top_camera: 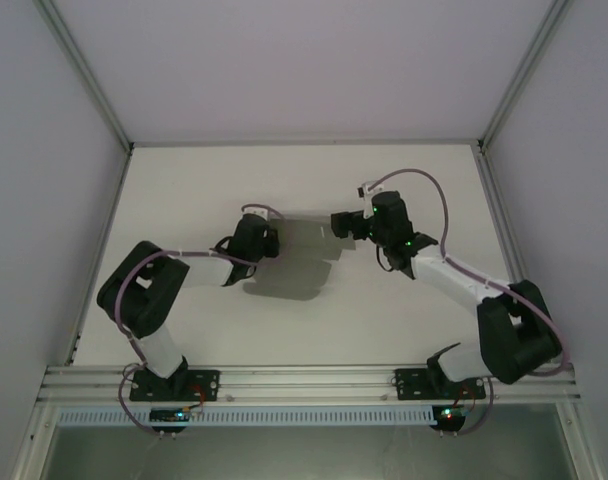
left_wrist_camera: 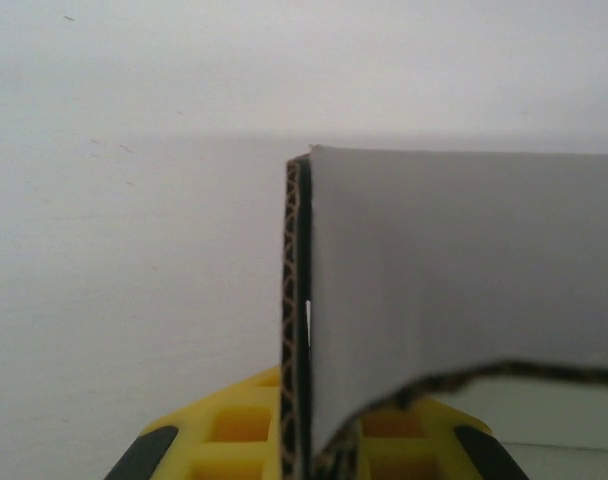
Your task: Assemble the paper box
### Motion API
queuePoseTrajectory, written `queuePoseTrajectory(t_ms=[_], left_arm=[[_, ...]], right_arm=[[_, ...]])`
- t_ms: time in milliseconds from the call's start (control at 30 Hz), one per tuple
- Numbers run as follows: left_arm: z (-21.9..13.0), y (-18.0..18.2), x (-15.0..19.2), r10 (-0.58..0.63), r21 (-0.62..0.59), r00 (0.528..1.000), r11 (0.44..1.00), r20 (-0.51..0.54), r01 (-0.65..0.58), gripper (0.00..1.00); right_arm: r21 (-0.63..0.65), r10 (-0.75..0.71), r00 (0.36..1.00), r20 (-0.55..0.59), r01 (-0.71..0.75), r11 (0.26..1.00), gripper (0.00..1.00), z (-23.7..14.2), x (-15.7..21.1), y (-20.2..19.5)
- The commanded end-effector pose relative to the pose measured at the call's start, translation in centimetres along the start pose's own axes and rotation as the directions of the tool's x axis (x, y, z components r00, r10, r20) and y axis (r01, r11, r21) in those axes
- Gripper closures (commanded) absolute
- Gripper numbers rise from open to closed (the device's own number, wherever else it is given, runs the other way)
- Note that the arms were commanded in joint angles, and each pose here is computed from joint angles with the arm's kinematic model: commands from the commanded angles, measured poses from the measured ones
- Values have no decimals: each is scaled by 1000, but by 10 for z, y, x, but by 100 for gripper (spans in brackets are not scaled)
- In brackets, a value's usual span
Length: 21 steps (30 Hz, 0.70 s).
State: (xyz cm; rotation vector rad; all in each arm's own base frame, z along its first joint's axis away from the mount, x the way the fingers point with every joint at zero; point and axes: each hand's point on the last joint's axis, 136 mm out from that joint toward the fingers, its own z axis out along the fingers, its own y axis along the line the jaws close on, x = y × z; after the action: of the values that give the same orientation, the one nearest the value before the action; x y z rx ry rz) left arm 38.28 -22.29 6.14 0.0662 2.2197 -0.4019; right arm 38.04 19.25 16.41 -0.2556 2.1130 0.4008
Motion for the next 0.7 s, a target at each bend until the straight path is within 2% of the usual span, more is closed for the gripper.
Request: queuePoseTrajectory(t_ms=[0, 133, 367, 500, 567, 667], left_arm=[[4, -7, 10, -14, 17, 999, 1000, -47, 15, 98], [8, -13, 11, -9, 42, 998, 999, -63, 11, 98], [8, -15, 11, -31, 38, 997, 999, -72, 34, 97], [8, -21, 11, -11, 51, 997, 999, -78, 15, 97], [8, -20, 11, -6, 46, 997, 999, -82, 10, 98], [5, -17, 13, 10, 34, 996, 999, -85, -7, 98]], right_arm=[[-95, -30, 998, -47, 25, 995, 1, 12, 5, 31], [-168, -45, 998, -31, 40, 985, 1, 25, 8, 51], [-235, -69, 995, -73, 50, 971, 1, 31, 21, 66], [-449, -61, 994, -88, 15, 893, 1, 26, 26, 104], [-513, -69, 994, -89, 14, 858, 1, 20, 22, 115], [-478, -94, 994, -64, 52, 877, 0, 12, 11, 102]])
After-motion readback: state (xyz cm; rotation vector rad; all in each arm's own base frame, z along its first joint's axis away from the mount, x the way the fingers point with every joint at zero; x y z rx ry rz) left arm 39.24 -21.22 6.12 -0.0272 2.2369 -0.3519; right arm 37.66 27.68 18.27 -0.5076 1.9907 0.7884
